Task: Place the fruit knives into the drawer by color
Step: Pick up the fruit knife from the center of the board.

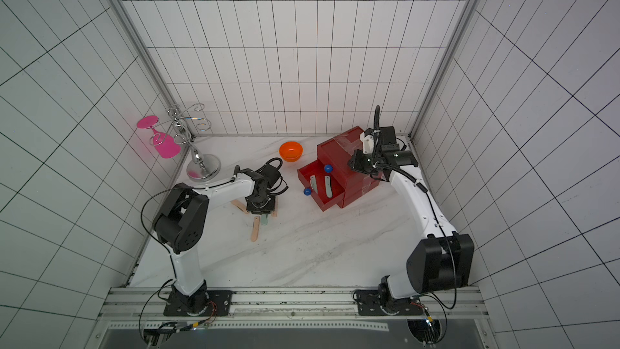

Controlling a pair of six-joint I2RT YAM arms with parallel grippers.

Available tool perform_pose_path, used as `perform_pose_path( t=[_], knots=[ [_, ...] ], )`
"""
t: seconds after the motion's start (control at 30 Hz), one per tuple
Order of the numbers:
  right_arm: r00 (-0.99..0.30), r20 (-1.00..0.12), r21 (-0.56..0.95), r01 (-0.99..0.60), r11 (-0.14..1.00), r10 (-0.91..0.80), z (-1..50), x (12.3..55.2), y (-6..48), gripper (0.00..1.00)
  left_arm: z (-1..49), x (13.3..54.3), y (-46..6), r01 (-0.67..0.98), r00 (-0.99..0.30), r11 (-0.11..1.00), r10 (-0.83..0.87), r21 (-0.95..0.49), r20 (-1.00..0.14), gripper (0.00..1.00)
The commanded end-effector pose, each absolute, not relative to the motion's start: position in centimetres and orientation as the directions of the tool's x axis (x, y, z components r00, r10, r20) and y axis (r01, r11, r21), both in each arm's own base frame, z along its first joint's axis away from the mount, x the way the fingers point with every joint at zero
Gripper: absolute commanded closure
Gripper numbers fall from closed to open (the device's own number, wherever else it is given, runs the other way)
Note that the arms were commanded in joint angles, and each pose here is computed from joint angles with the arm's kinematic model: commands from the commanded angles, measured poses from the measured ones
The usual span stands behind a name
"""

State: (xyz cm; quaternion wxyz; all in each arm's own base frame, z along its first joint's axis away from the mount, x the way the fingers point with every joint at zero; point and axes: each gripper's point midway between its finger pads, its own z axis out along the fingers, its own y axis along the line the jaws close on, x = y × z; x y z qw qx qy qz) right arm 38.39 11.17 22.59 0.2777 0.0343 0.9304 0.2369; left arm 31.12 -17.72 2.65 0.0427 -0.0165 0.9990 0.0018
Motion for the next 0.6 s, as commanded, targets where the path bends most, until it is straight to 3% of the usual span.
perform_pose_path(
  t=[0.0,0.57],
  knots=[
    [-0.981,-0.095,0.328,0.128,0.936,0.167,12.7,31.1,9.6,0.85,5.8,32.4,-18.9,-0.041,-0.988,0.997,-0.05,-0.061,-0.148,0.75],
    [-0.981,-0.093,0.331,0.131,0.934,0.171,12.7,31.1,9.6,0.85,14.2,35.1,-24.6,0.02,-0.963,0.954,-0.062,-0.301,-0.261,0.75]
  ],
)
